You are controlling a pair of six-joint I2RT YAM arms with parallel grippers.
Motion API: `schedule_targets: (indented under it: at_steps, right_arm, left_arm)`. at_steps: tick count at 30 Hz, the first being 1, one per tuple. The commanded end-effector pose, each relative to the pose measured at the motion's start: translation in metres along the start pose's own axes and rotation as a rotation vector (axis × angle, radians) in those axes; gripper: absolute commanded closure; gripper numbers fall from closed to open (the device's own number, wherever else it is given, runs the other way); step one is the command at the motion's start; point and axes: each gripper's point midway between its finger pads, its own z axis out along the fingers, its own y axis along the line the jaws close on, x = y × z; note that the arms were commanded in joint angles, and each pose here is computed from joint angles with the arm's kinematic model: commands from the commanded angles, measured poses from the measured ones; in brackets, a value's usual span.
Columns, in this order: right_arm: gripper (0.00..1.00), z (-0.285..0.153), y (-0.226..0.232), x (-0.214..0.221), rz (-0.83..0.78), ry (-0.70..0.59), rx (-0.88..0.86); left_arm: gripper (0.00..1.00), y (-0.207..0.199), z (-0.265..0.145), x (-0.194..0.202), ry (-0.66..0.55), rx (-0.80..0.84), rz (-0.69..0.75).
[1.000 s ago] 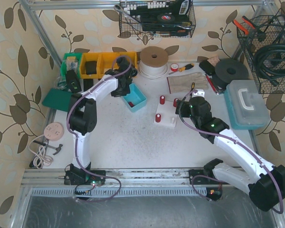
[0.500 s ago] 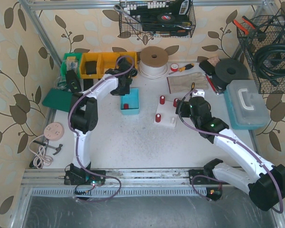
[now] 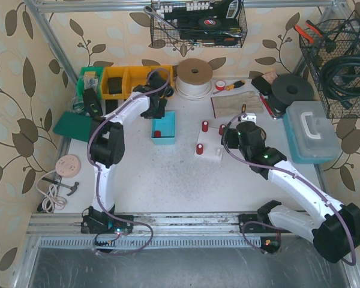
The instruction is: Install the large spring
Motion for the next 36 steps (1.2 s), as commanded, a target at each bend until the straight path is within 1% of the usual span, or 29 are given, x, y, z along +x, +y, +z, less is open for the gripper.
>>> schedule_targets:
  at_steps: [1, 6, 11, 13, 15, 17, 18, 20, 22, 23, 25, 27, 30, 33, 36]
  right_arm:
    - [0.04, -0.002, 0.002, -0.015, -0.025, -0.036, 0.015]
    - [0.04, -0.006, 0.006, -0.018, -0.042, -0.034, -0.01]
    - [0.04, -0.014, 0.003, -0.026, -0.066, -0.028, 0.006]
    - [0.04, -0.023, -0.001, -0.031, -0.054, 0.003, 0.034]
    - [0.04, -0.033, 0.001, -0.031, -0.019, 0.056, 0.02]
    - [0.04, -0.04, 0.012, -0.028, 0.021, 0.107, -0.034]
    - [0.04, -0.043, 0.017, -0.026, 0.042, 0.128, -0.06]
    - [0.04, -0.048, 0.025, -0.022, 0.108, 0.194, -0.088]
    - [0.04, -0.053, 0.027, -0.016, 0.164, 0.277, -0.069]
    - [0.04, -0.054, 0.026, -0.011, 0.18, 0.317, -0.049]
    - [0.04, -0.054, 0.018, -0.003, 0.186, 0.377, 0.025]
    - [0.04, -0.054, 0.009, -0.004, 0.155, 0.386, 0.096]
    - [0.04, -0.065, -0.014, -0.005, 0.142, 0.416, 0.244]
    - [0.04, -0.073, -0.021, -0.005, 0.094, 0.459, 0.285]
    - [0.04, -0.075, -0.024, 0.0, 0.014, 0.487, 0.283]
  left_arm:
    - [0.65, 0.006, -0.075, -0.038, -0.176, 0.063, -0.037]
    - [0.64, 0.009, -0.103, -0.033, -0.219, 0.101, -0.004]
    - [0.66, -0.007, -0.111, -0.027, -0.227, 0.233, 0.092]
    - [0.68, -0.016, -0.118, -0.023, -0.224, 0.306, 0.111]
    - [0.69, -0.024, -0.129, -0.022, -0.215, 0.36, 0.157]
    - [0.71, -0.028, -0.133, -0.016, -0.176, 0.371, 0.249]
    - [0.71, -0.026, -0.13, -0.012, -0.165, 0.358, 0.306]
    - [0.73, -0.014, -0.119, -0.007, -0.131, 0.296, 0.366]
    - [0.74, -0.016, -0.114, 0.002, -0.088, 0.322, 0.449]
    - [0.75, -0.015, -0.11, 0.006, -0.075, 0.336, 0.461]
    - [0.76, -0.016, -0.1, 0.012, -0.062, 0.429, 0.399]
    - [0.76, -0.019, -0.092, 0.021, -0.021, 0.476, 0.382]
    - [0.75, -0.008, -0.091, 0.027, 0.024, 0.456, 0.293]
    - [0.7, -0.002, -0.085, 0.021, 0.0, 0.405, 0.25]
    - [0.69, -0.002, -0.077, 0.011, 0.046, 0.342, 0.223]
